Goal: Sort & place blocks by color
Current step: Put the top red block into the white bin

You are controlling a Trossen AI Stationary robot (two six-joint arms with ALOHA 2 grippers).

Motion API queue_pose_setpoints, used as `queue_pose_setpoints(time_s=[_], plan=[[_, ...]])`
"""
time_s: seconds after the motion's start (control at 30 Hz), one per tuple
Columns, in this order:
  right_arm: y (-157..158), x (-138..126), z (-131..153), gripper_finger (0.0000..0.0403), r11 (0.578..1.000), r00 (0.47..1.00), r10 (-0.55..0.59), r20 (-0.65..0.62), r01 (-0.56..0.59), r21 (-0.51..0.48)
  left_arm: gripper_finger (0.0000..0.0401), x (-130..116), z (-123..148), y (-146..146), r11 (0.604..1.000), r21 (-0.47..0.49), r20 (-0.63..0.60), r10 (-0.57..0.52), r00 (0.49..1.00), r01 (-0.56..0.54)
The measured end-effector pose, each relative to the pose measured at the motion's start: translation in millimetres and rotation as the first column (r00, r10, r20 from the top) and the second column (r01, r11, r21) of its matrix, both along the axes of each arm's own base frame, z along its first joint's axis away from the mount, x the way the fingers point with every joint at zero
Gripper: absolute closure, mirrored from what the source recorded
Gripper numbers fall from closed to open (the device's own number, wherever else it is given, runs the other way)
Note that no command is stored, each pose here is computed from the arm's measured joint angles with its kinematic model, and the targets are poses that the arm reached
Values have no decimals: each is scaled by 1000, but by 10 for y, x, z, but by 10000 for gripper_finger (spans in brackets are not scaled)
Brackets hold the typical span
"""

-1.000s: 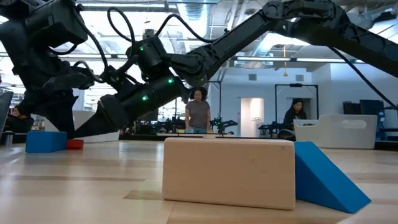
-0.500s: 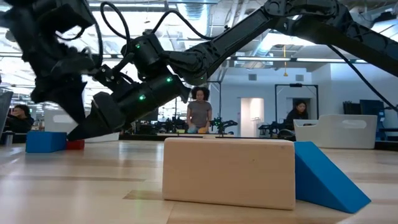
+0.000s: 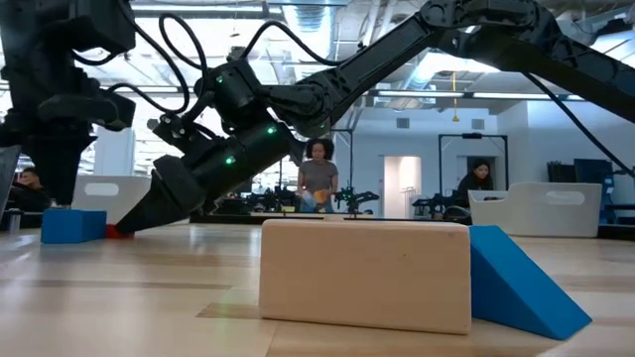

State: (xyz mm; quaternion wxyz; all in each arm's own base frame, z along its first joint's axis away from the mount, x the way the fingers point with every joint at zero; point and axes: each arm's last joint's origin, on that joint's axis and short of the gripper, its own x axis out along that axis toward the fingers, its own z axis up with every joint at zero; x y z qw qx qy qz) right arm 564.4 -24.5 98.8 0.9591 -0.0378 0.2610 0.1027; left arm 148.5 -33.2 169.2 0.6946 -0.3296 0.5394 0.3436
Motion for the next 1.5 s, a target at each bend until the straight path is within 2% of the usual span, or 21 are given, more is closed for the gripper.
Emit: queue_pose_setpoints(time_s=[0.4,0.63,1.0,1.2,1.5], plan=[[0,-3,-4,123,1000,1000,3,-5,-3,-4,401,-141,-216,5,998,9,-55,67,996,-67],[0,-4,-6,123,1000,1000,9,-5,-9,-14,401,-94,-238,-5,999,5,3,32,999,-32],[-7,-12,-19,124,999,1000,19,-17,-20,-29,401,-86,-235,6,999,51,18,16,1000,-16],[-39,-19,-26,154,1000,1000,17,-26,-18,-26,401,-47,-227,-1,998,59,56,-16,998,12],[-110,-30,-34,230,1000,999,3,-39,-4,-21,401,-1,-217,-11,996,69,98,-59,993,52]])
